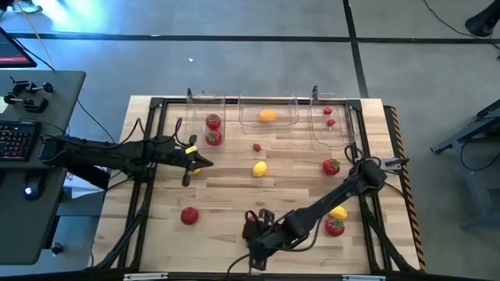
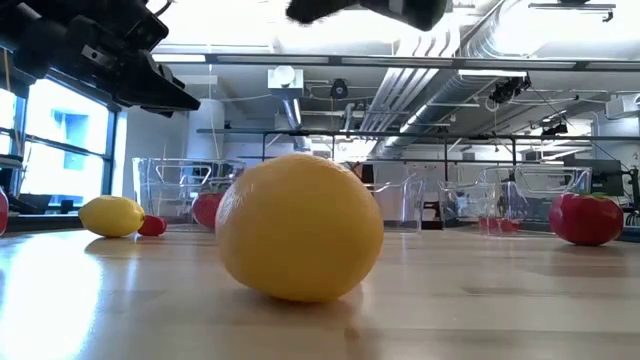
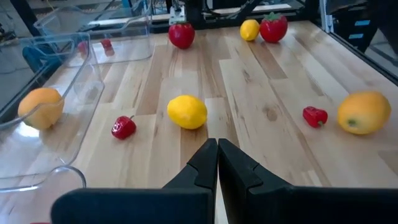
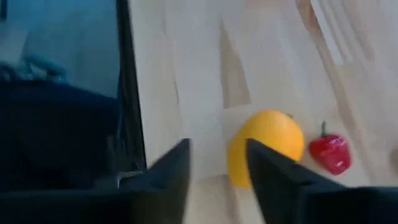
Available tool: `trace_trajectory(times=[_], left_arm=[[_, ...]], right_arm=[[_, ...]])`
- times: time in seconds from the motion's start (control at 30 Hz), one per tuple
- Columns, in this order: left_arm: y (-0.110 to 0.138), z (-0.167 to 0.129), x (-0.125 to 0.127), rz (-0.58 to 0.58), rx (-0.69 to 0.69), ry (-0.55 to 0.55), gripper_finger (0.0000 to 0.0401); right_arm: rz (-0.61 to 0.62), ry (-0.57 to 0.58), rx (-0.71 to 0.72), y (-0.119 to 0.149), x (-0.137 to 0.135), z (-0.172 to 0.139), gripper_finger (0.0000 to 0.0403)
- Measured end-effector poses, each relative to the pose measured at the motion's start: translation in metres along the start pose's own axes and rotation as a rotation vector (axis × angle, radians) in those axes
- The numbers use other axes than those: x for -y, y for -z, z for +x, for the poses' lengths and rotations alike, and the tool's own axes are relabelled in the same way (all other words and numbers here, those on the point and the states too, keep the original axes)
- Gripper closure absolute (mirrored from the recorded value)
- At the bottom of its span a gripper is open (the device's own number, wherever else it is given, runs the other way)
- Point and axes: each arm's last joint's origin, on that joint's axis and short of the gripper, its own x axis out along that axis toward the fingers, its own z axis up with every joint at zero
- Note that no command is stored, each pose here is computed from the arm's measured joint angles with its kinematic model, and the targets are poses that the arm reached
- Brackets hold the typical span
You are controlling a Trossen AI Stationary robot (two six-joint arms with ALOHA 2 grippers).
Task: Sort produce into baskets
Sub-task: Put the yellow lemon into the center transparent bin
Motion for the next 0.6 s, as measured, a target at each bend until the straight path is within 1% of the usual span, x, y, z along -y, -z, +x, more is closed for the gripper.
trace_trajectory(times=[0.13, 0.23, 0.3, 0.4, 0.47, 0.6], left_arm=[[0.002, 0.000, 0.000, -0.002, -0.019, 0.004, 0.0401], [0.004, 0.000, 0.001, -0.003, -0.038, 0.007, 0.0401], [0.004, 0.000, 0.001, -0.003, -0.040, 0.008, 0.0401], [0.004, 0.000, 0.001, -0.014, -0.043, 0.008, 0.0401], [0.004, 0.000, 0.001, -0.018, -0.044, 0.008, 0.0401], [0.004, 0.000, 0.002, -0.014, -0.043, 0.017, 0.0401]], right_arm=[[0.156, 0.065, -0.036, 0.003, 0.000, 0.022, 0.0126], [0.212, 0.133, -0.077, 0.004, 0.003, 0.036, 0.0072], [0.229, 0.205, -0.091, 0.004, 0.006, 0.042, 0.0057], [0.234, 0.306, -0.072, 0.001, 0.008, 0.045, 0.0054], [0.245, 0.324, -0.058, -0.001, 0.006, 0.049, 0.0054], [0.258, 0.317, -0.133, 0.007, 0.007, 0.066, 0.0055]])
